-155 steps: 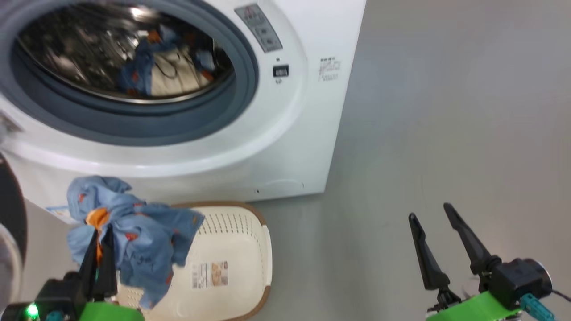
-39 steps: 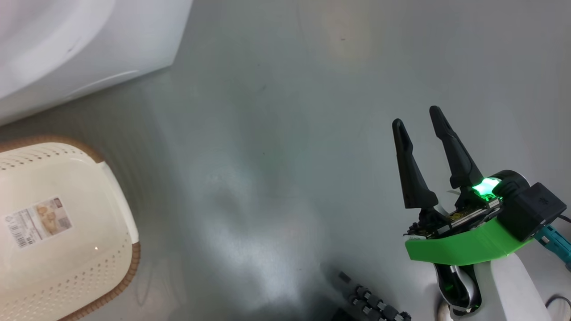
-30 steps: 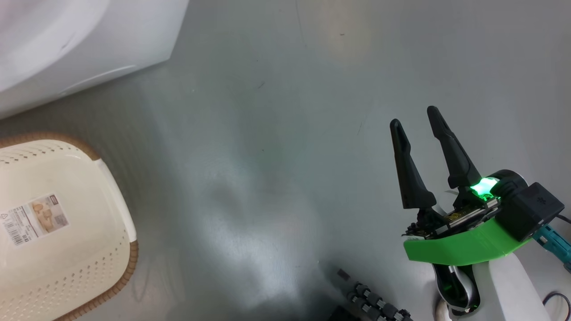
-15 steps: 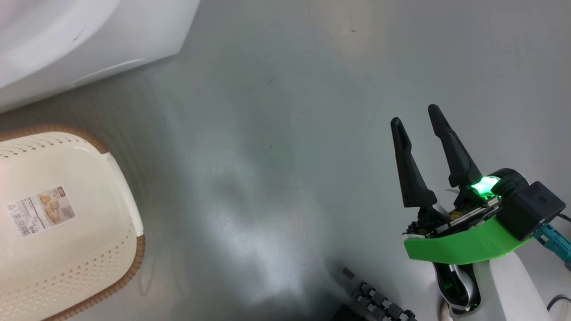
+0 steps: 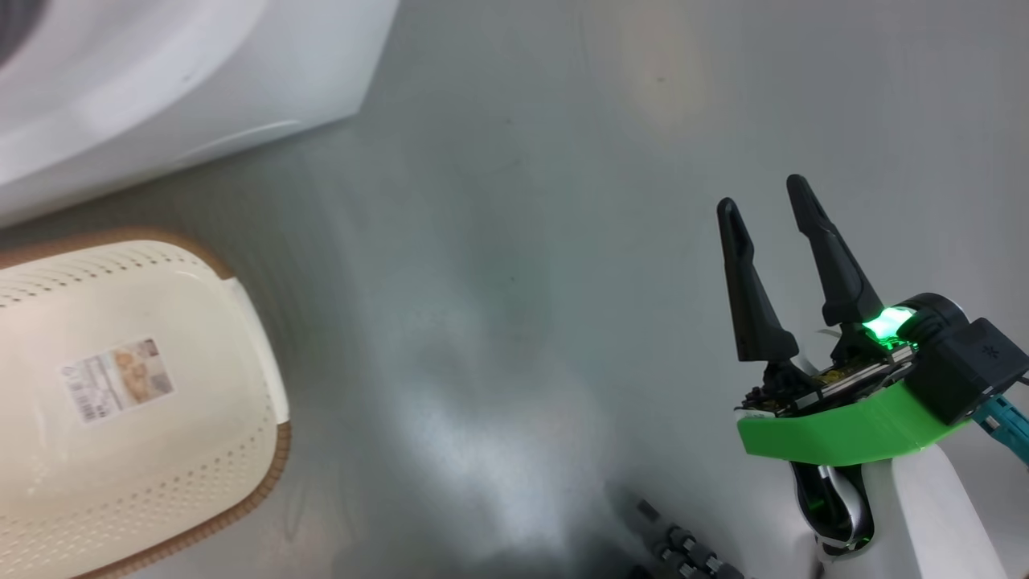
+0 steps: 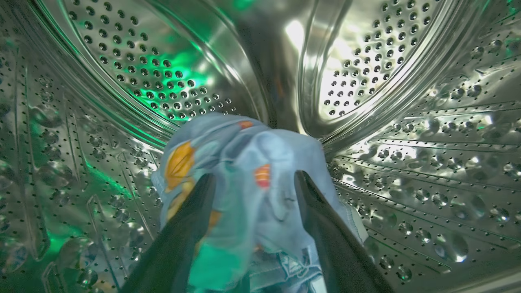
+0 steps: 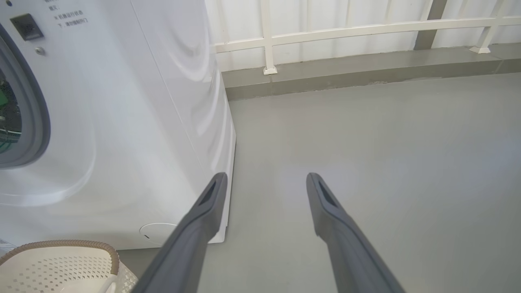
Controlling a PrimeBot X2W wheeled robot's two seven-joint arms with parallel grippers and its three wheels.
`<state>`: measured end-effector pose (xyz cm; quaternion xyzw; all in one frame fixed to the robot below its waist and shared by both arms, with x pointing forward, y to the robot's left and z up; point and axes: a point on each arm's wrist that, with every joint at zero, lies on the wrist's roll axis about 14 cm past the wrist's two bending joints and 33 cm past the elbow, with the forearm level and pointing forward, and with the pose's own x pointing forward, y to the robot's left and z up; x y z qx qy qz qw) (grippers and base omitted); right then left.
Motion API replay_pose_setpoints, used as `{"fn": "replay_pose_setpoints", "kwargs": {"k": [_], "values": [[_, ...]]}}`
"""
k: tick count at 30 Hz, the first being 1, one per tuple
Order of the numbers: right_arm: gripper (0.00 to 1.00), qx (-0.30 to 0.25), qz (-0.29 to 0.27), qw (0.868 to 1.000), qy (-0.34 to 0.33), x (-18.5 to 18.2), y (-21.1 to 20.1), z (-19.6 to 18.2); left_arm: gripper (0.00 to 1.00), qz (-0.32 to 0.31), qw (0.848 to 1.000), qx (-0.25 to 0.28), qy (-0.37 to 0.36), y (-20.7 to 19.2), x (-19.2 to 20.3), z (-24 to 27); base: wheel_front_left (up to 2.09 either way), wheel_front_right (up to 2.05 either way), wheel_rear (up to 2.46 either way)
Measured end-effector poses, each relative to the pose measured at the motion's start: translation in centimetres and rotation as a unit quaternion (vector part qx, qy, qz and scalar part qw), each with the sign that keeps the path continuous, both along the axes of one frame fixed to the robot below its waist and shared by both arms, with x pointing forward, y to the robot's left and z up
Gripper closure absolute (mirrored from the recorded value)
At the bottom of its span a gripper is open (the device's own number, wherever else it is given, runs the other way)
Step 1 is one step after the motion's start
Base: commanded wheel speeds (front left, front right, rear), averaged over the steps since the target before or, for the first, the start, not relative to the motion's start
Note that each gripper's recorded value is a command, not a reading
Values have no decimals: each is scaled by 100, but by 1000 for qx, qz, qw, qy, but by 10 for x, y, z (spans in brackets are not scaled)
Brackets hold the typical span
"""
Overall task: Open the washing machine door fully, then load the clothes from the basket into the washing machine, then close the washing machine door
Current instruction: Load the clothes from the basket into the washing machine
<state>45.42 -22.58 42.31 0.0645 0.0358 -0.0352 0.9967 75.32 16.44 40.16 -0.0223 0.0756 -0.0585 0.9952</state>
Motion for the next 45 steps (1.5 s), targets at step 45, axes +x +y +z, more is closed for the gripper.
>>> {"fn": "replay_pose_setpoints", "kwargs": {"k": [45], "values": [[0, -23, 71, 995, -69, -54, 53, 70, 0, 48, 996, 2, -70, 10, -343, 80, 0, 0, 0]]}}
